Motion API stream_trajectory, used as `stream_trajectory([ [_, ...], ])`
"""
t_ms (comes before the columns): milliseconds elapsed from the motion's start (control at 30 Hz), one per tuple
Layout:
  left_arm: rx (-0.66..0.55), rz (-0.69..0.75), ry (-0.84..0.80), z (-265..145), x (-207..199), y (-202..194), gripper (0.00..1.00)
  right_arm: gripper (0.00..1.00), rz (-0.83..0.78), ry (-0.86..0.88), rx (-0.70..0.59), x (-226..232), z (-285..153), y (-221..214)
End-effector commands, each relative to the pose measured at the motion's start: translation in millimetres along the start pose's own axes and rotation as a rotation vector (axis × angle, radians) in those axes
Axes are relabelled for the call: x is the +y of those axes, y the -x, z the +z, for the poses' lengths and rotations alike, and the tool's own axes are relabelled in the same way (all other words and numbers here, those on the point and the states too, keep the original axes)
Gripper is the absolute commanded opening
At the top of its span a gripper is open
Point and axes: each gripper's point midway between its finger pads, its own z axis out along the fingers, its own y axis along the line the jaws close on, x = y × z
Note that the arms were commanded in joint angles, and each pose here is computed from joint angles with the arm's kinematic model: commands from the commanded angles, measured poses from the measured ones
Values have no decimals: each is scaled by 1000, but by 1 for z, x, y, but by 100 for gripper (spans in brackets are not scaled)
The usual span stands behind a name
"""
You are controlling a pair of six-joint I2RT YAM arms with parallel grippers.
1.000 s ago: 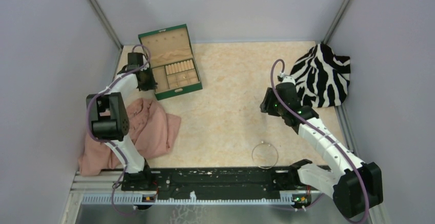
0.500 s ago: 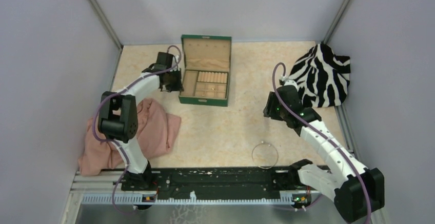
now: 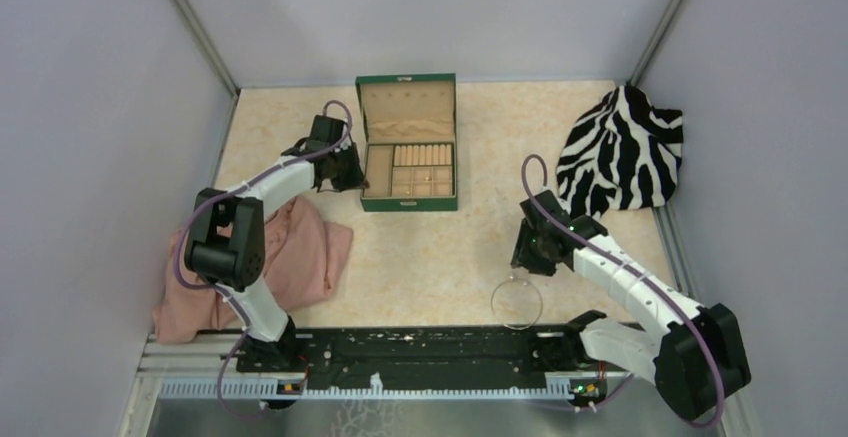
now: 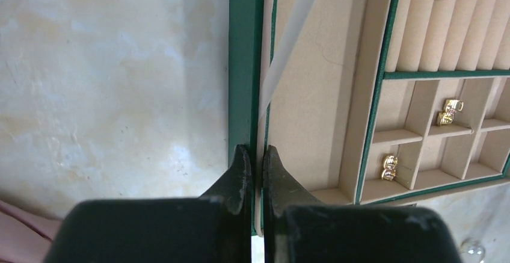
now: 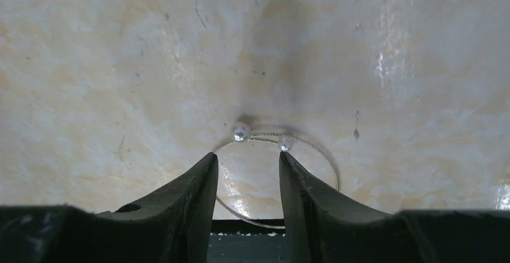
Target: Organize the mixed jewelry
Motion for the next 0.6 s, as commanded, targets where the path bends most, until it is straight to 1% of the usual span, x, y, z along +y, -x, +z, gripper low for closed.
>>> stream_trajectory([
  [0, -8, -163, -67, -6, -26, -14, 0, 42, 41, -11, 25, 4, 5, -15],
  [133, 2, -152, -89, -3, -35, -16, 0, 41, -5, -9, 42, 12, 15, -25],
  [167, 9, -144, -88, -4, -35, -15, 5, 41, -18, -7, 39, 14, 16, -25],
  [233, 16, -125, -75, -5, -35, -12, 22, 41, -35, -14, 34, 16, 20, -24],
  [300, 16, -103, -62, -9, -34, -9, 35, 40, -44, -31, 29, 14, 24, -23],
  [367, 2, -84, -58, -17, -35, -3, 42, 39, -51, -45, 24, 13, 28, -21],
  [567, -33, -52, -70, -42, -39, 4, 47, 33, -78, -72, 16, 11, 37, -17],
])
